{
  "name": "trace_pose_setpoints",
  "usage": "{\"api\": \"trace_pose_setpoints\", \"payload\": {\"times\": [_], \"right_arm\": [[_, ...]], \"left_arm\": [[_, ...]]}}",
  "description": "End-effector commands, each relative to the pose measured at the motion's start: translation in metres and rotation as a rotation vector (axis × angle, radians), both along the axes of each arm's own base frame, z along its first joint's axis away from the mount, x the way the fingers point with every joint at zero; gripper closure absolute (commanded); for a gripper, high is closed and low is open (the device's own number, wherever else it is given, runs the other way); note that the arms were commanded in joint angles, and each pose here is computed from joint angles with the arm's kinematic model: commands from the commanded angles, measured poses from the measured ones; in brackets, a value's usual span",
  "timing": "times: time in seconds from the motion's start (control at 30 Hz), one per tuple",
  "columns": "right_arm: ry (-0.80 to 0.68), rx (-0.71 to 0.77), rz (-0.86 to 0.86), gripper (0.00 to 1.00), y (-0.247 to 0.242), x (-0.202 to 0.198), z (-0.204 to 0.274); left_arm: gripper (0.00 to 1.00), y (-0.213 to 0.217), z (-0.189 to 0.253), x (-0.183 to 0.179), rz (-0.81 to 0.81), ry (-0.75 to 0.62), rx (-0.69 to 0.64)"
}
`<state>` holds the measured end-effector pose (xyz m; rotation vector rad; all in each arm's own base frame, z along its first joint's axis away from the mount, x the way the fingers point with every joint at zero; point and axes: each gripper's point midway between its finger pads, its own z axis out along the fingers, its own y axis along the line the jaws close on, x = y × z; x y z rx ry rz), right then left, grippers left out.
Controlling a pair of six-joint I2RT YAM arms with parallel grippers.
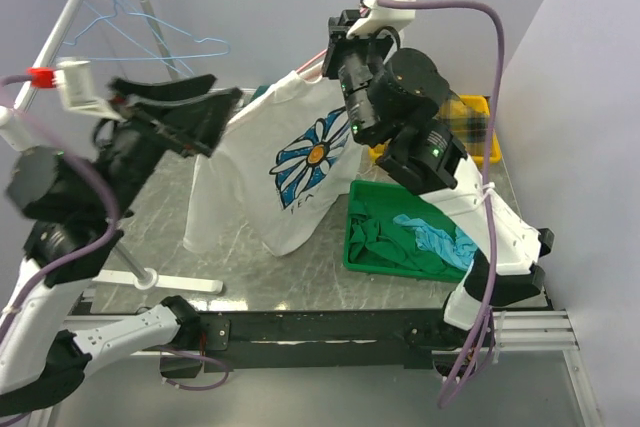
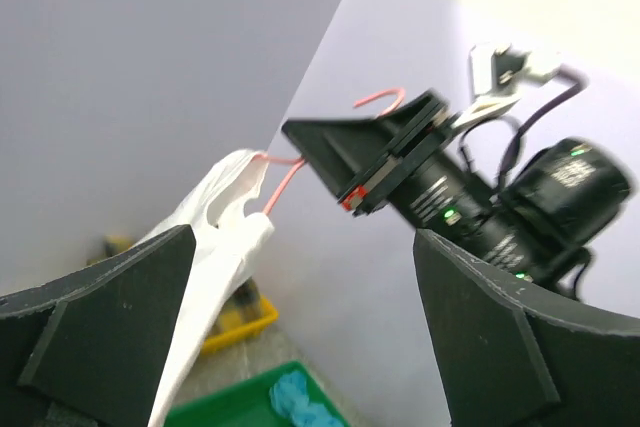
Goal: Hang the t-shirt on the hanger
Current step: Place the T-shirt on the hanger, then place the hanger at the clothesline.
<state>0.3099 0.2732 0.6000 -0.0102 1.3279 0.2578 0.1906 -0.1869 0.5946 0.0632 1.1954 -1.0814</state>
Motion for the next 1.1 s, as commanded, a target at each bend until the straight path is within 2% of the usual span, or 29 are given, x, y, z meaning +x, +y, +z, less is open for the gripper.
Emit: {"api": "trace_pose_setpoints", "payload": {"times": [0.0, 0.07, 0.13, 0.17, 0.2, 0.23, 0.27, 0.33, 0.37, 0.5, 0.63, 0.7, 0.87, 1.07], "right_arm": [[-0.081, 0.038, 0.093, 1.0, 0.0, -0.011, 0.021], [-0.017, 0.001, 0.14, 1.0, 0.023, 0.0, -0.018], [0.003, 0.003, 0.18, 1.0, 0.023, 0.004, -0.033], [0.036, -0.039, 0.244, 1.0, 0.039, 0.007, -0.064], [-0.001, -0.005, 0.265, 1.0, 0.028, 0.001, -0.054], [-0.009, -0.01, 0.293, 1.0, 0.028, -0.001, -0.059], [0.012, -0.041, 0.319, 1.0, 0.034, -0.001, -0.081], [-0.006, -0.048, 0.366, 1.0, 0.031, -0.008, -0.082], [0.013, -0.083, 0.382, 1.0, 0.036, -0.008, -0.099], [-0.021, -0.082, 0.441, 1.0, 0.036, -0.02, -0.106], [-0.032, -0.087, 0.511, 1.0, 0.04, -0.031, -0.116], [-0.029, -0.086, 0.533, 1.0, 0.04, -0.035, -0.117], [-0.048, -0.098, 0.633, 1.0, 0.049, -0.051, -0.121], [-0.056, -0.109, 0.679, 1.0, 0.053, -0.058, -0.12]], "left_arm": [[0.04, 0.008, 0.017, -0.015, -0.004, -0.091, 0.01], [0.03, 0.01, 0.007, -0.013, 0.009, -0.07, 0.025], [0.01, 0.009, -0.016, -0.01, 0.019, -0.032, 0.074], [0.03, 0.009, -0.026, -0.009, 0.021, -0.011, 0.103], [0.06, 0.009, -0.036, -0.007, 0.026, 0.014, 0.129], [0.14, 0.011, -0.052, -0.007, 0.032, 0.06, 0.172], [0.17, 0.009, -0.061, -0.009, 0.018, 0.077, 0.196], [0.3, 0.005, -0.091, -0.009, -0.005, 0.158, 0.261], [0.32, 0.001, -0.101, -0.009, -0.023, 0.184, 0.287], [0.38, -0.015, -0.151, -0.013, -0.109, 0.309, 0.35], [0.4, -0.039, -0.173, -0.03, -0.276, 0.345, 0.333], [0.4, -0.044, -0.183, -0.026, -0.29, 0.383, 0.338], [0.39, -0.057, -0.173, -0.035, -0.398, 0.337, 0.286], [0.41, -0.074, -0.176, -0.037, -0.527, 0.36, 0.224]]}}
